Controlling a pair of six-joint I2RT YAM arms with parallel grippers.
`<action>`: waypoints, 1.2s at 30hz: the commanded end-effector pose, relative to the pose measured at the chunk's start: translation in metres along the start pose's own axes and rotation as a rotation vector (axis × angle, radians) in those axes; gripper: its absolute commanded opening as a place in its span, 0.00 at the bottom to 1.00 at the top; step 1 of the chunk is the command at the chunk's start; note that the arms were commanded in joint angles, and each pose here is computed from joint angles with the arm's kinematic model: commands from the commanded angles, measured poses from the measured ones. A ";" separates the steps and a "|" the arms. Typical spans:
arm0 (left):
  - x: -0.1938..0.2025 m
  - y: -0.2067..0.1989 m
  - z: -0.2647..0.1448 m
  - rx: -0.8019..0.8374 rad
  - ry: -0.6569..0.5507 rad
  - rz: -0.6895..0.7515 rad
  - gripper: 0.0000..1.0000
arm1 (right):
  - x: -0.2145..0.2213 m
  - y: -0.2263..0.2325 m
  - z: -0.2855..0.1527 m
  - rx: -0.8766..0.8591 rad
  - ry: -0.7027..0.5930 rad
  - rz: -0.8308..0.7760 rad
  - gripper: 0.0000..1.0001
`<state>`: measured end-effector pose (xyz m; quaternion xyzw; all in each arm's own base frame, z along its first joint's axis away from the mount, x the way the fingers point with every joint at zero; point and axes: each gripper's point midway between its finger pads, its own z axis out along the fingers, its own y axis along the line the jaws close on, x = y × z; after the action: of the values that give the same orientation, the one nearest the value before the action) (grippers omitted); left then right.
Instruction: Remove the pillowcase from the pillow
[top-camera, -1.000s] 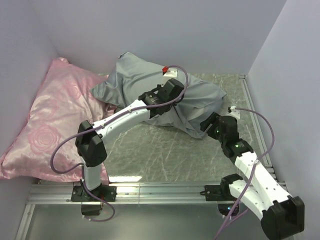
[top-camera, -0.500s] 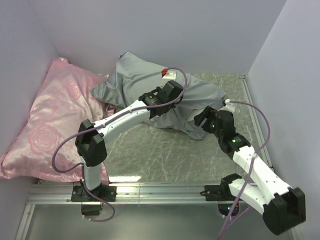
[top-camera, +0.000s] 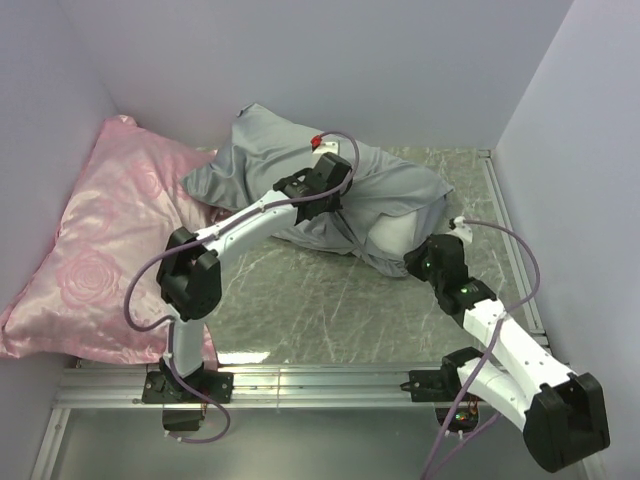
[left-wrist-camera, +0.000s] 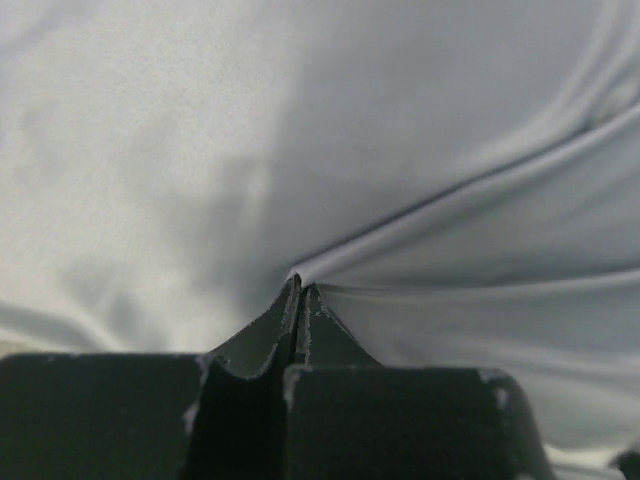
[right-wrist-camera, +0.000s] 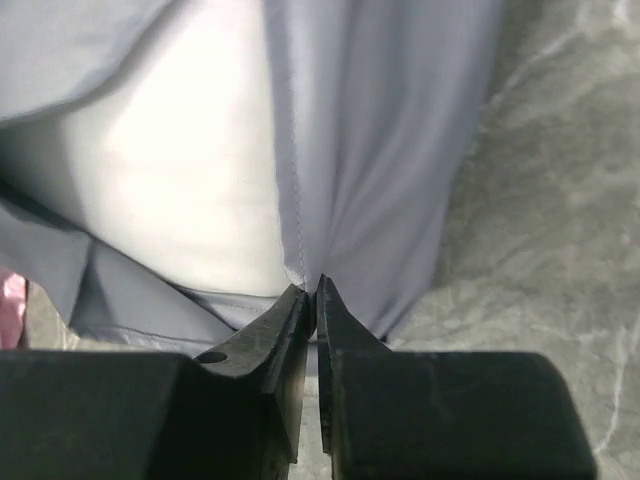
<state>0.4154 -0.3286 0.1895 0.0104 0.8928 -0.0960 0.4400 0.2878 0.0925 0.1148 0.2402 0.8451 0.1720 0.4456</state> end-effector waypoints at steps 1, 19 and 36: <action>-0.016 0.018 0.020 -0.021 -0.014 -0.063 0.00 | 0.006 -0.034 -0.002 0.107 -0.004 0.034 0.12; -0.010 0.056 0.035 -0.037 0.063 -0.076 0.00 | 0.060 -0.046 0.061 0.150 0.262 0.221 0.00; -0.043 -0.018 -0.068 0.090 -0.062 0.064 0.56 | 0.050 -0.022 0.050 0.018 0.223 0.244 0.00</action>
<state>0.4007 -0.3308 0.1927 0.0495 0.9032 -0.0928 0.4162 0.3065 0.1026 0.0403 0.3280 0.8565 0.2321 0.3240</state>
